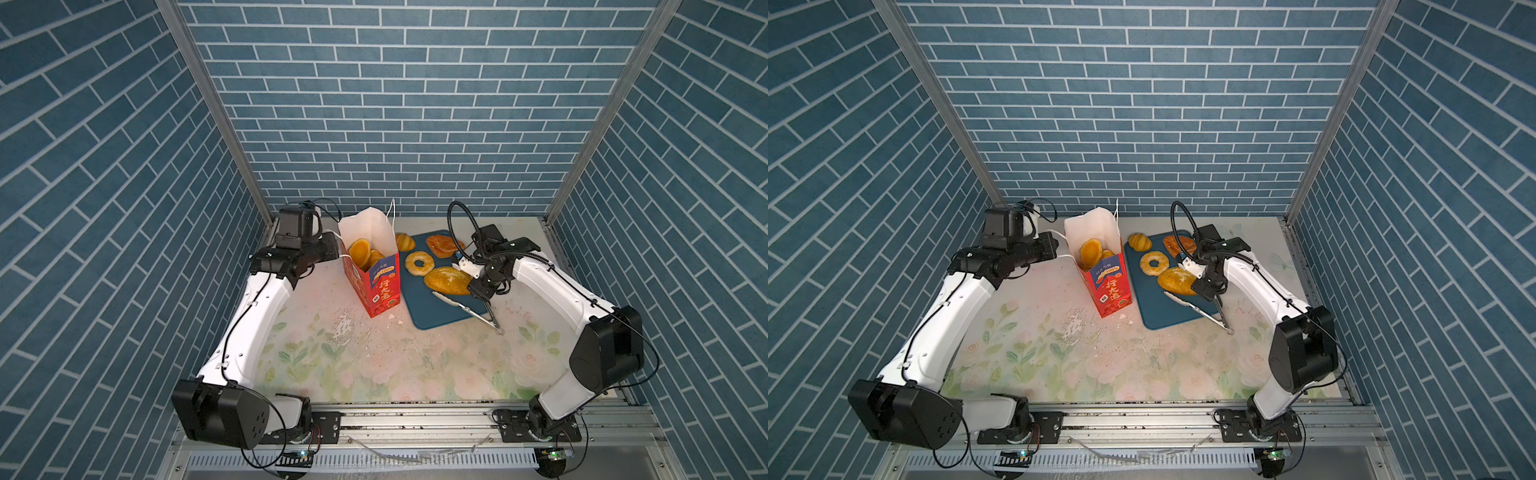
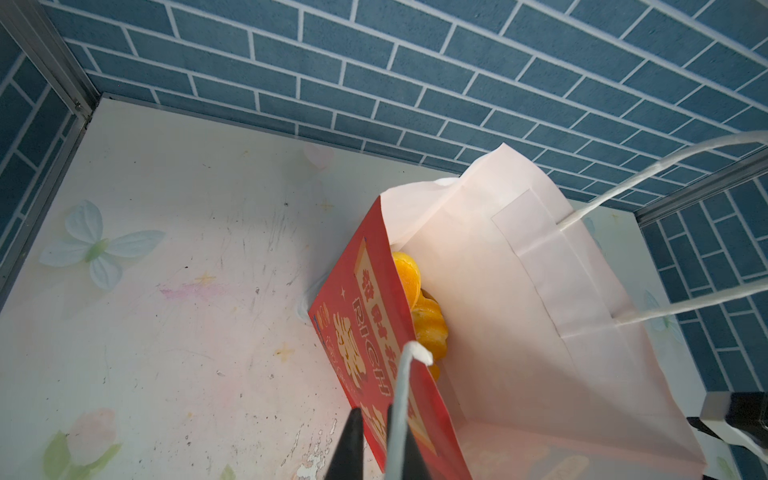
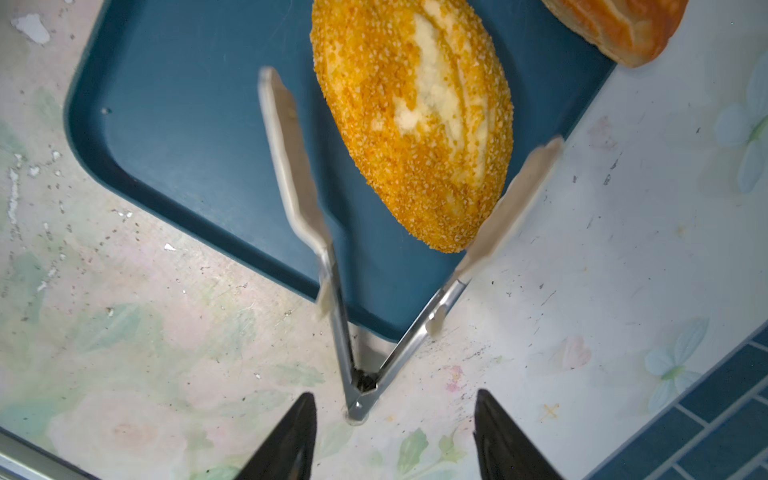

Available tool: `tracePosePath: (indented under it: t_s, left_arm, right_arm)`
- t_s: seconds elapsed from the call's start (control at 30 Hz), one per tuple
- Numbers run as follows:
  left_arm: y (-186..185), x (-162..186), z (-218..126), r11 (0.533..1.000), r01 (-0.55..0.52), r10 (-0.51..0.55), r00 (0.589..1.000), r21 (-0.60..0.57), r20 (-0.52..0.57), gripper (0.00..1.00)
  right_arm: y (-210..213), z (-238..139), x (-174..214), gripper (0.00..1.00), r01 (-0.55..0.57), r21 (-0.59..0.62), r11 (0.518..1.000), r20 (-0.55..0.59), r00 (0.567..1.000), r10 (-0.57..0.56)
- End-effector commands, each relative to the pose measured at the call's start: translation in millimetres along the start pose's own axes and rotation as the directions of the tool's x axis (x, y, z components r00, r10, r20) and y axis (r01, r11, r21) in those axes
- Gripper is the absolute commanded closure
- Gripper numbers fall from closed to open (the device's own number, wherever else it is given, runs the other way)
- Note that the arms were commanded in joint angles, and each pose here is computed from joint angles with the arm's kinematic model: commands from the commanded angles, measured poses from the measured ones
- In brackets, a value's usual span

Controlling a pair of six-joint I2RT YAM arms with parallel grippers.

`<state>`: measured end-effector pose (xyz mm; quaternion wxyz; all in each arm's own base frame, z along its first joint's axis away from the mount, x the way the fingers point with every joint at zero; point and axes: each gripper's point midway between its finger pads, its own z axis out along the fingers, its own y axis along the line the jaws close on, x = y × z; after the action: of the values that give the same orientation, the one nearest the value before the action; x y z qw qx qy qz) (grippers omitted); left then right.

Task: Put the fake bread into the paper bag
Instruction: 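Spread the tongs wide around the sesame-crusted bun near the tray edge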

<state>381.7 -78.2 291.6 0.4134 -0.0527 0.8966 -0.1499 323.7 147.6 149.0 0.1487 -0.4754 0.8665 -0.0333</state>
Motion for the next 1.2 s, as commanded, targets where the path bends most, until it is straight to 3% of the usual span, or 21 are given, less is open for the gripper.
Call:
tracePosePath:
  t_s: [0.0,0.23,0.43,0.67,1.17]
  left_arm:
    - [0.3,-1.3,-4.9,1.000,-0.009,0.009,1.000,-0.008,0.007,0.86]
    - [0.4,1.2,-0.8,1.000,-0.009,0.009,1.000,-0.005,-0.003,0.86]
    - [1.9,2.4,-3.0,1.000,-0.007,0.007,1.000,-0.009,0.006,0.86]
    - [-1.3,0.4,-1.3,1.000,-0.009,0.009,1.000,0.005,0.001,0.86]
    - [-2.9,1.4,-1.7,1.000,-0.024,0.024,1.000,0.014,-0.002,0.86]
  right_arm:
    - [-16.2,-19.8,-14.3,0.40,0.098,0.067,0.993,0.108,0.989,-0.105]
    - [-18.7,-16.2,-10.6,0.40,0.091,0.029,0.995,0.104,0.990,-0.093]
    - [-10.1,-2.0,12.2,0.39,-0.066,-0.010,0.998,0.150,0.986,0.066]
    - [9.6,34.1,62.8,0.38,-0.172,-0.028,0.985,0.062,0.983,0.174]
    - [11.3,86.4,77.5,0.36,-0.235,-0.087,0.968,-0.061,0.971,0.231]
